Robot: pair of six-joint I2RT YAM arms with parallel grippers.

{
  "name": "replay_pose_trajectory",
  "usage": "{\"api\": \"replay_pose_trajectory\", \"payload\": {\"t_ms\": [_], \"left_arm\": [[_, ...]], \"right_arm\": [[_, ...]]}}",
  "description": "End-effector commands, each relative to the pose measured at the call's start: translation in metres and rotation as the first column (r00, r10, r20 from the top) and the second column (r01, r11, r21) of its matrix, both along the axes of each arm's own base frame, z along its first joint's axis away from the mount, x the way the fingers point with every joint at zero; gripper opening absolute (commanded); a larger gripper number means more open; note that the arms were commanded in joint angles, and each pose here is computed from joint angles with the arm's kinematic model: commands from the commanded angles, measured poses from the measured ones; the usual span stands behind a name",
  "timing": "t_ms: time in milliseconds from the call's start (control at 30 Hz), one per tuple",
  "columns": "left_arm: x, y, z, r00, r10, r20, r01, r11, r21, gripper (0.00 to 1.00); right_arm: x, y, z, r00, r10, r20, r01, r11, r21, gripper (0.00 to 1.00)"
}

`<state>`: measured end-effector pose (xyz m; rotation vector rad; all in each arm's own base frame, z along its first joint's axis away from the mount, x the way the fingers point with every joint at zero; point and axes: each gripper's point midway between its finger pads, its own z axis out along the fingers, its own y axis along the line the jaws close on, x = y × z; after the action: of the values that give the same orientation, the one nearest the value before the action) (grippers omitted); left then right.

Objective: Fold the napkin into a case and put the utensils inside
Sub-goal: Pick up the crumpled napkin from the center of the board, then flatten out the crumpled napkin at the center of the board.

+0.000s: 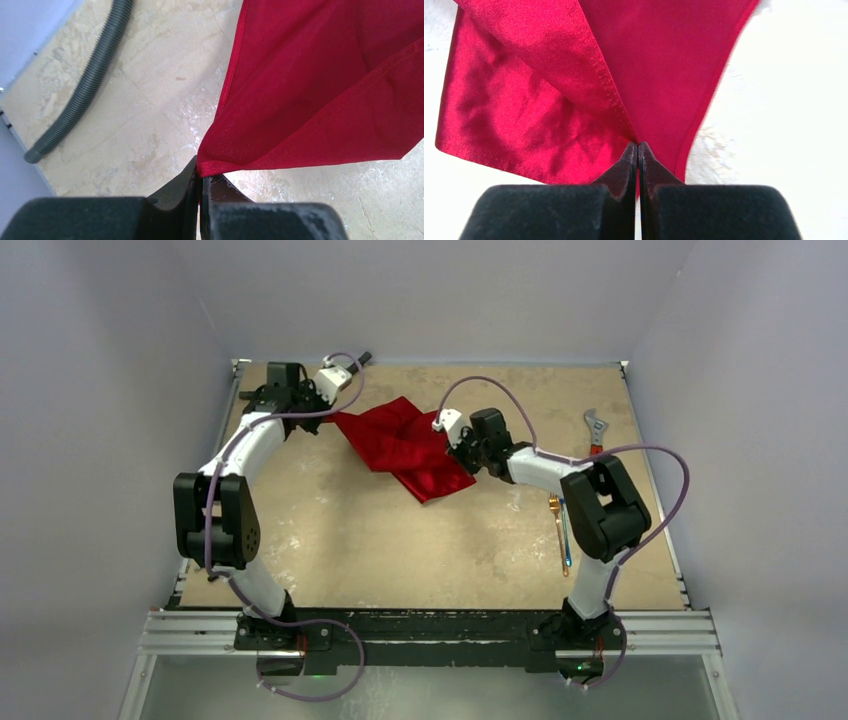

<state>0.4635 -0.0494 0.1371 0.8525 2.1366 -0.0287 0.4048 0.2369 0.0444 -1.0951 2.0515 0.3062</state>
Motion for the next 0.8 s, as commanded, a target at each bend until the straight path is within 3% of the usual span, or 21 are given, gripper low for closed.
{"api": "replay_pose_trajectory", "payload": {"t_ms": [0, 133, 233, 300, 400, 600, 767], "left_arm": [[0.021, -0.001, 0.068, 0.990, 0.007, 0.138, -0.003, 1.000, -0.025, 0.00], [0.038, -0.003, 0.124, 0.970, 0.046, 0.237, -0.029, 0.997, -0.075, 0.00], [0.051, -0.002, 0.172, 0.942, 0.085, 0.324, -0.056, 0.994, -0.096, 0.00], [0.057, 0.004, 0.201, 0.917, 0.118, 0.381, -0.086, 0.991, -0.100, 0.00], [0.056, 0.010, 0.247, 0.869, 0.147, 0.473, -0.116, 0.989, -0.096, 0.00], [0.035, 0.019, 0.327, 0.765, 0.144, 0.627, -0.126, 0.989, -0.073, 0.00], [0.020, 0.021, 0.355, 0.735, 0.123, 0.666, -0.125, 0.991, -0.045, 0.00]], "right_arm": [[0.032, -0.001, 0.097, 0.964, -0.108, 0.242, 0.090, 0.992, 0.083, 0.00], [0.055, -0.015, 0.193, 0.859, -0.248, 0.447, 0.181, 0.965, 0.189, 0.00], [0.061, -0.025, 0.263, 0.776, -0.345, 0.528, 0.219, 0.933, 0.287, 0.00], [0.064, -0.044, 0.315, 0.670, -0.436, 0.601, 0.272, 0.898, 0.347, 0.00], [0.050, -0.058, 0.379, 0.577, -0.508, 0.639, 0.258, 0.856, 0.448, 0.00], [0.020, -0.066, 0.444, 0.515, -0.534, 0.671, 0.217, 0.838, 0.500, 0.00], [0.004, -0.077, 0.469, 0.478, -0.563, 0.675, 0.222, 0.820, 0.527, 0.00]]}}
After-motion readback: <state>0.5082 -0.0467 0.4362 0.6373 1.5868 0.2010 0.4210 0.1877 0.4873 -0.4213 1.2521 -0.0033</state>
